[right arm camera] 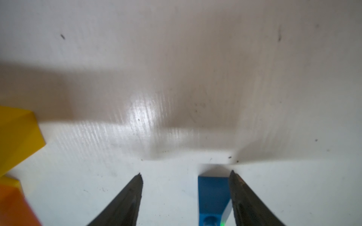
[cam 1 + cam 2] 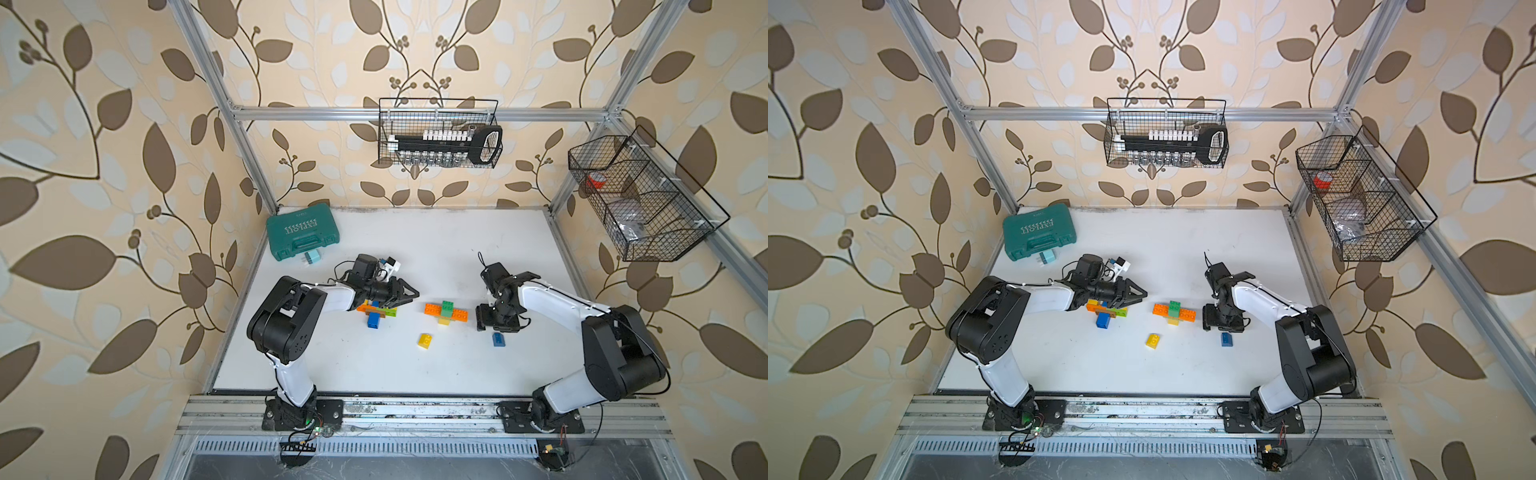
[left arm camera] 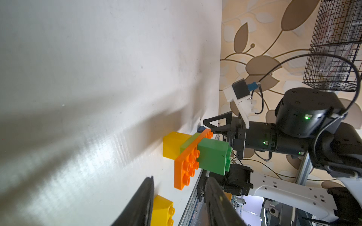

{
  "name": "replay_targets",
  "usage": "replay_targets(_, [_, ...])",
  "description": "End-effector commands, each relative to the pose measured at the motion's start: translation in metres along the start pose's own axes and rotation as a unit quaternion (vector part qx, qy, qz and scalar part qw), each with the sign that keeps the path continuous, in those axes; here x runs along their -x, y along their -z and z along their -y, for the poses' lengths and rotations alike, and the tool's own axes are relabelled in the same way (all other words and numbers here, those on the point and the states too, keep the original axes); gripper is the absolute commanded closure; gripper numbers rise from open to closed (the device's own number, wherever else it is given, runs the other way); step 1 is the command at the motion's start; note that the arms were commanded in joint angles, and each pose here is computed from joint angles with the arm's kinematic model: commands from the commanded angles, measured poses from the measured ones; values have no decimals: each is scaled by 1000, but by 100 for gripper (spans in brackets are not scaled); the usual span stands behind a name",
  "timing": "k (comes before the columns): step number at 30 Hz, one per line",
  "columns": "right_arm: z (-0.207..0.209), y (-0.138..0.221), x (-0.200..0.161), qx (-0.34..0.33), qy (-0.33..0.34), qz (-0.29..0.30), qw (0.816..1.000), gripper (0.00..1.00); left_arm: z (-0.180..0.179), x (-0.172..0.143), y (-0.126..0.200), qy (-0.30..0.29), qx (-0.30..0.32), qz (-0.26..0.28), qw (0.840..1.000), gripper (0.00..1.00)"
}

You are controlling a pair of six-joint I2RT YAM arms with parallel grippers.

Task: Assemble a fork with lego
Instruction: Move the lego brick at the center of the board, then pick up the lego brick from the center of the board.

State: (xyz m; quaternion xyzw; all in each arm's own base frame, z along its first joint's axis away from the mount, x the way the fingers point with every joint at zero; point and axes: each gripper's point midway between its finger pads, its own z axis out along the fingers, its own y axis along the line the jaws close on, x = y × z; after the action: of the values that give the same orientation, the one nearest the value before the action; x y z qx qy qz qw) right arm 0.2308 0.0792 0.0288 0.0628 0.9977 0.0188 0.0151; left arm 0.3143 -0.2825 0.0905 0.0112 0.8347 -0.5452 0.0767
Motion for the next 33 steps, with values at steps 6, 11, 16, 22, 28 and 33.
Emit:
replay_targets(6, [-1,-4,-33,14,-48,-18,999,28,12,4,5,-20,-18,1,1000,55])
replay_targets(11, [0,-6,-45,3,-76,-11,997,28,14,3,6,-22,-21,0,1000,56])
replay_targets(16, [-6,0,-57,2,-82,3,997,28,13,1,6,-21,-21,0,1000,56])
replay_targets(22, [-2,5,-64,-28,-67,17,997,30,13,2,6,-20,-20,1,1000,56])
replay_targets(28, [5,6,-67,-80,-28,18,996,44,13,2,6,-20,-21,-1,1000,56])
replay_targets(33, [1,4,-65,-89,-11,25,996,47,13,2,6,-18,-21,-2,1000,57])
